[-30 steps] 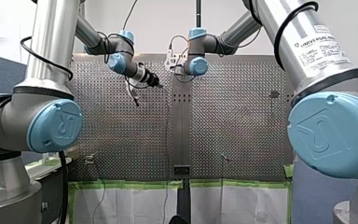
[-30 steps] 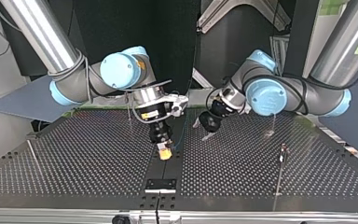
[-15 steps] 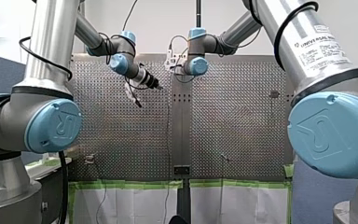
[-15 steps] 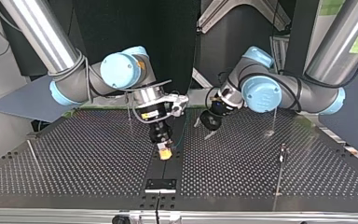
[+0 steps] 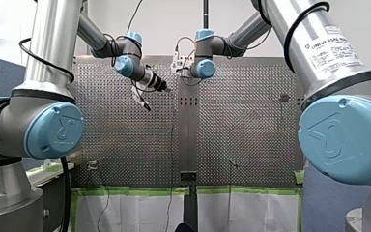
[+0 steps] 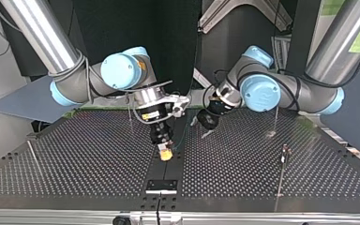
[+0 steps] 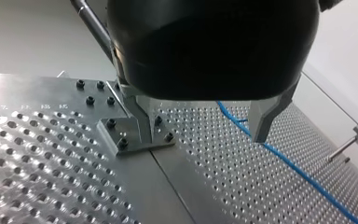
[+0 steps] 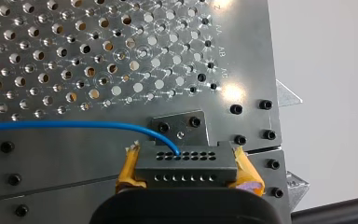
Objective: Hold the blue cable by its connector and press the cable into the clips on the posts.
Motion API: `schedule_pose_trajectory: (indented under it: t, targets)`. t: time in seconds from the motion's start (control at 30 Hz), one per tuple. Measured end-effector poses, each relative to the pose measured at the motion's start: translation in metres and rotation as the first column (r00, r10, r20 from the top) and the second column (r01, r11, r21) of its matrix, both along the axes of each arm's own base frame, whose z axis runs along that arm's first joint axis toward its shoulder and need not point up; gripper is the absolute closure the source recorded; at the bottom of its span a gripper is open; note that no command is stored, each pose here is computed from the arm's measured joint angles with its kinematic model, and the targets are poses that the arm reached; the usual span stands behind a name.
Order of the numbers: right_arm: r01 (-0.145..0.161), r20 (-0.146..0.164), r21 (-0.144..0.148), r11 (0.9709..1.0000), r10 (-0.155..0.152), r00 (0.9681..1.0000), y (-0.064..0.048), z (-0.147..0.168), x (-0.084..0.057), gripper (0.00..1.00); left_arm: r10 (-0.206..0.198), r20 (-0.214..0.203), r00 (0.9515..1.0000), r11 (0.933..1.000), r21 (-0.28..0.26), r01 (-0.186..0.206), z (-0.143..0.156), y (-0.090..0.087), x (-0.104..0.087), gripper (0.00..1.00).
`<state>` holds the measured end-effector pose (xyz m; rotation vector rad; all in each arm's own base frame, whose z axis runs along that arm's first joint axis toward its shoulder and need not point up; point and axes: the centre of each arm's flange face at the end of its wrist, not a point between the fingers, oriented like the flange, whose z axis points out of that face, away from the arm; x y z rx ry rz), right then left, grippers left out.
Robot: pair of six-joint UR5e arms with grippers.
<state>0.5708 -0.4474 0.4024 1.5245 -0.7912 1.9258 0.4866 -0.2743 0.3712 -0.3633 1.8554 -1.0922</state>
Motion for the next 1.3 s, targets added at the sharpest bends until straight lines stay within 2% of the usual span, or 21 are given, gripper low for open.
schedule_pose_trajectory:
  t: [0.23,0.57,0.73,1.07,1.3]
  targets:
    - [-0.001,0.001,-0.001,1.0000,0.001,1.0000,0.000,0.000,0.000,1.00,-0.023,0.001,0.9997,0.9991,-0.037,0.023,0.001,-0.006,-0.001,0.00]
    - [0.000,0.005,-0.005,1.0000,0.000,1.0000,0.000,0.001,0.001,1.00,-0.020,0.000,0.9998,0.9991,-0.038,0.020,0.001,-0.015,-0.005,0.00]
    - [-0.003,0.007,-0.007,1.0000,0.003,1.0000,0.000,0.001,0.002,1.00,-0.021,0.010,0.9997,0.9980,-0.060,0.022,0.003,-0.021,-0.006,0.00]
    - [-0.015,0.005,-0.008,0.9999,0.015,0.9999,0.005,0.001,0.005,1.00,-0.032,0.028,0.9991,0.9907,-0.131,0.036,0.005,-0.034,-0.007,0.00]
    - [-0.019,0.005,-0.008,0.9998,0.019,0.9998,0.007,0.001,0.007,1.00,-0.035,-0.003,0.9994,0.9836,-0.177,0.034,-0.017,-0.036,-0.004,0.00]
